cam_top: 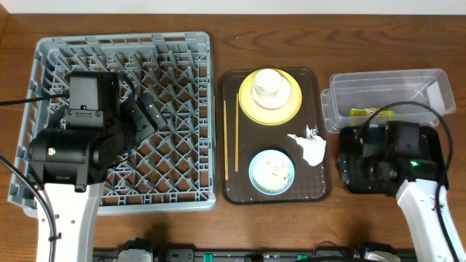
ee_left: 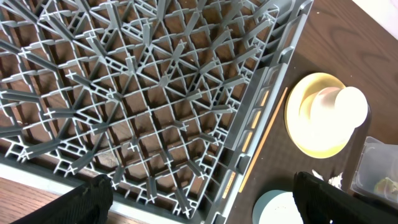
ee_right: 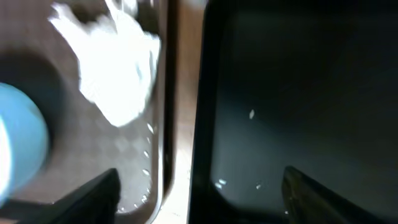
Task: Sort waste into correct bins and load items into the dishwasher rack
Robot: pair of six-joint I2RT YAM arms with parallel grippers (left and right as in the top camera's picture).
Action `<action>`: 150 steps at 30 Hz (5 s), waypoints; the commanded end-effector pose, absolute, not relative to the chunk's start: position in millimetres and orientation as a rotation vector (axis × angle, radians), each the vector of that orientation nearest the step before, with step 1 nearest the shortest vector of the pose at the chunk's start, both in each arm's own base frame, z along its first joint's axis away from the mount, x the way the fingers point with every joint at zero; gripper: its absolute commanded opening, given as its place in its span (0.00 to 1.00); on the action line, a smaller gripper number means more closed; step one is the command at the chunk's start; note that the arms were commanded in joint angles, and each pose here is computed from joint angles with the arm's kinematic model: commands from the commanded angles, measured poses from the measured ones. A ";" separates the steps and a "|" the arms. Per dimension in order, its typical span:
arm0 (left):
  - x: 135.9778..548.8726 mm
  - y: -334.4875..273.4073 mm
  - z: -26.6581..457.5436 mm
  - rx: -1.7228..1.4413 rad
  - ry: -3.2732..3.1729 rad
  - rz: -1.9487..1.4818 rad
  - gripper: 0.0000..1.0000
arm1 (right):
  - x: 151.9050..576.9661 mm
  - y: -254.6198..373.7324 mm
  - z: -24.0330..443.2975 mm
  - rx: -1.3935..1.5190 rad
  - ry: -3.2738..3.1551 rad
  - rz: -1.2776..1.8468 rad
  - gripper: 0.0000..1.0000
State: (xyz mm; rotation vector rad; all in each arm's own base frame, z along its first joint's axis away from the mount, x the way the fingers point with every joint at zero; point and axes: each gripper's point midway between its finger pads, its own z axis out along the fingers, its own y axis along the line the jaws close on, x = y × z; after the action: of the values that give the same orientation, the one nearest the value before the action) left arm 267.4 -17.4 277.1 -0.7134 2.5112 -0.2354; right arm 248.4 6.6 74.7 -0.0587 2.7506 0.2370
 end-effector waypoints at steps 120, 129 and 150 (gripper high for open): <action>267.5 -14.6 278.9 -0.713 2.503 -0.222 0.94 | 182.3 213.8 28.2 -0.796 2.706 0.042 0.32; 267.6 -14.6 279.0 -0.713 2.503 -0.222 0.94 | 181.2 208.4 26.3 -0.824 2.705 0.007 0.24; 267.6 -14.6 279.0 -0.713 2.503 -0.222 0.94 | 182.4 203.4 25.5 -0.827 2.699 -0.030 0.01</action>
State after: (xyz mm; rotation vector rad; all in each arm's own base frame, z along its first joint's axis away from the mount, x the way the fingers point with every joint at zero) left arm 267.5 -17.3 277.2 -0.7137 2.5107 -0.2354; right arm 183.3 203.9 26.5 -0.8159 2.7035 -0.0164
